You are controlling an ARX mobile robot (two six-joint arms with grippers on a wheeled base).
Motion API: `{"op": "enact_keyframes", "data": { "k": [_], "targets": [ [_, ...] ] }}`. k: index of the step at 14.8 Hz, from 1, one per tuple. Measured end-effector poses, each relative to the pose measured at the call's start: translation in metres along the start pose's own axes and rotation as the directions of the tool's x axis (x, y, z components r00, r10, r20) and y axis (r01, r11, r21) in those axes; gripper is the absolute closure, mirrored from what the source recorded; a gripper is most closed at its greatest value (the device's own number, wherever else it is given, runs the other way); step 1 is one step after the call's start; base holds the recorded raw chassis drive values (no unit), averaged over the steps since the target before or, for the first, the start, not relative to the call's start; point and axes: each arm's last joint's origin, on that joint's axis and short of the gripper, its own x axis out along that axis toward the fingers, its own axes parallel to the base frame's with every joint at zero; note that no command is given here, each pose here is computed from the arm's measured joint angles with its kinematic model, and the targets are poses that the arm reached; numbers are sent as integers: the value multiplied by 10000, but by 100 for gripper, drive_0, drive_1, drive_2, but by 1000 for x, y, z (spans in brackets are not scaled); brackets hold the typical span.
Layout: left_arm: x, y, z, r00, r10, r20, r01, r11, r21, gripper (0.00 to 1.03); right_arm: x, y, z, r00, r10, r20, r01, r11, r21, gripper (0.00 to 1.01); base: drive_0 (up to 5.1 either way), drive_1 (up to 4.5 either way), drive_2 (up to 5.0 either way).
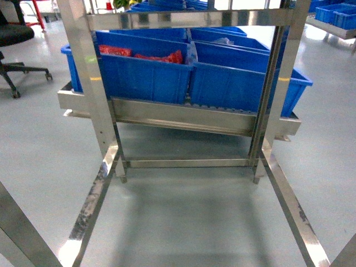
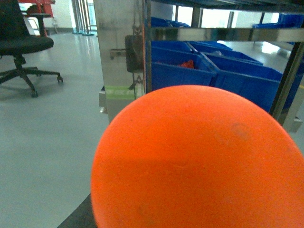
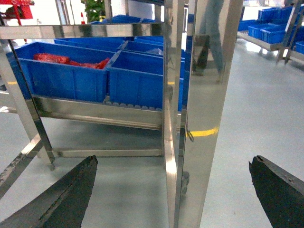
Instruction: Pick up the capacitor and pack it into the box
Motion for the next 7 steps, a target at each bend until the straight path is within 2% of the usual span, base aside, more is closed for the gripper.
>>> {"op": "enact_keyframes", "data": {
  "k": [7],
  "targets": [
    [0,0,0,10000,-8,0,8,10000,19,59,0,0,0,10000,-11,-11,11,10000,8,3,0,0,0]
  ]
}}
